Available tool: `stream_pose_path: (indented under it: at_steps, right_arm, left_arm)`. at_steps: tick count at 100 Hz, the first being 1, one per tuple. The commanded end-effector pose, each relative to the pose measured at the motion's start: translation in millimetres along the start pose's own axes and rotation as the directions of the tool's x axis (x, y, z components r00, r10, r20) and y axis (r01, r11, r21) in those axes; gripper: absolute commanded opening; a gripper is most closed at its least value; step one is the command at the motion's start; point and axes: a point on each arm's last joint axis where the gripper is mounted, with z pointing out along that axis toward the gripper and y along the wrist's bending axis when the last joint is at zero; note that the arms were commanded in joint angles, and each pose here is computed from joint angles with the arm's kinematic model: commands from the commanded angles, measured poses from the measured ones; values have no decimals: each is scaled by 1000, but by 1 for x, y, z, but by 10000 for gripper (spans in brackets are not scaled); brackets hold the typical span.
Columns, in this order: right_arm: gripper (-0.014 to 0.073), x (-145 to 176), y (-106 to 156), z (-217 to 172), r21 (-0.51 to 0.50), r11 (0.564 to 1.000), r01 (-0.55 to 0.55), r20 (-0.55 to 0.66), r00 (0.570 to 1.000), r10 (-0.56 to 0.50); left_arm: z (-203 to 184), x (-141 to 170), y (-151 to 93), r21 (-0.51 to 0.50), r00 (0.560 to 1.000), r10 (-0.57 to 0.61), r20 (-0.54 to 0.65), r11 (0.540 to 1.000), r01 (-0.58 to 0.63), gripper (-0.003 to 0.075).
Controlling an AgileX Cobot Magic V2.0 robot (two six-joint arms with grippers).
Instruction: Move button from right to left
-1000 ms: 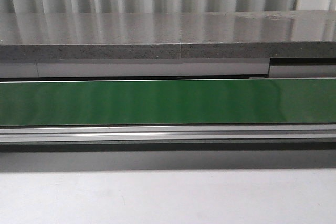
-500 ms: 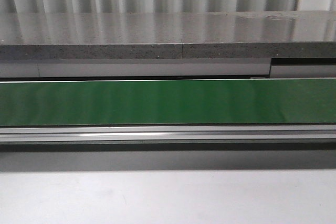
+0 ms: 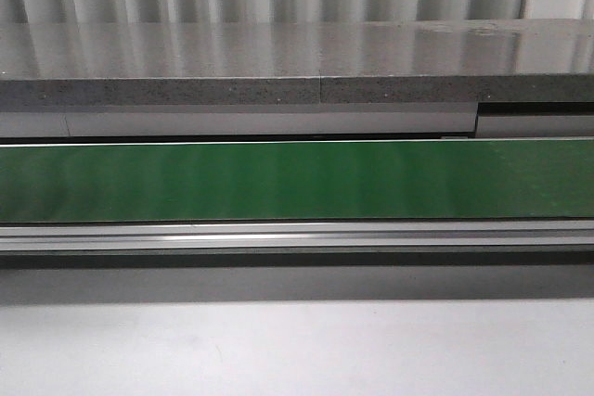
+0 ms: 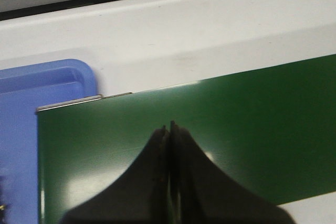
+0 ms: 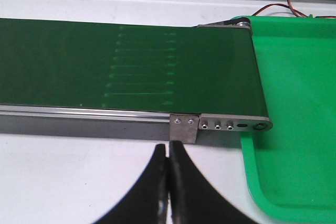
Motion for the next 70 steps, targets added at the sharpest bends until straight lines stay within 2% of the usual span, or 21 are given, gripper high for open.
stream_pose_path:
  at_steps: [1, 20, 43, 54, 70]
  right_arm:
    - [-66, -13, 0, -3, 3, 1000, 7, 91, 996, -7]
    - [-66, -13, 0, -3, 3, 1000, 7, 91, 996, -7]
    - [-66, -13, 0, -3, 3, 1000, 7, 91, 996, -7]
    - [-66, -13, 0, -3, 3, 1000, 7, 91, 996, -7]
    - [-66, -13, 0, -3, 3, 1000, 7, 91, 996, -7]
  left_arm:
    - [-24, -8, -11, 46, 988, -40, 148, 998, 33, -20]
    - [-45, 10, -19, 75, 951, -103, 292, 994, 84, -20]
    - [-70, 47, -29, 104, 895, -113, 432, 992, 75, -20]
    - [-76, 67, -32, 112, 873, -102, 476, 992, 55, -20]
    - [-79, 100, -35, 125, 874, -97, 477, 991, 42, -20]
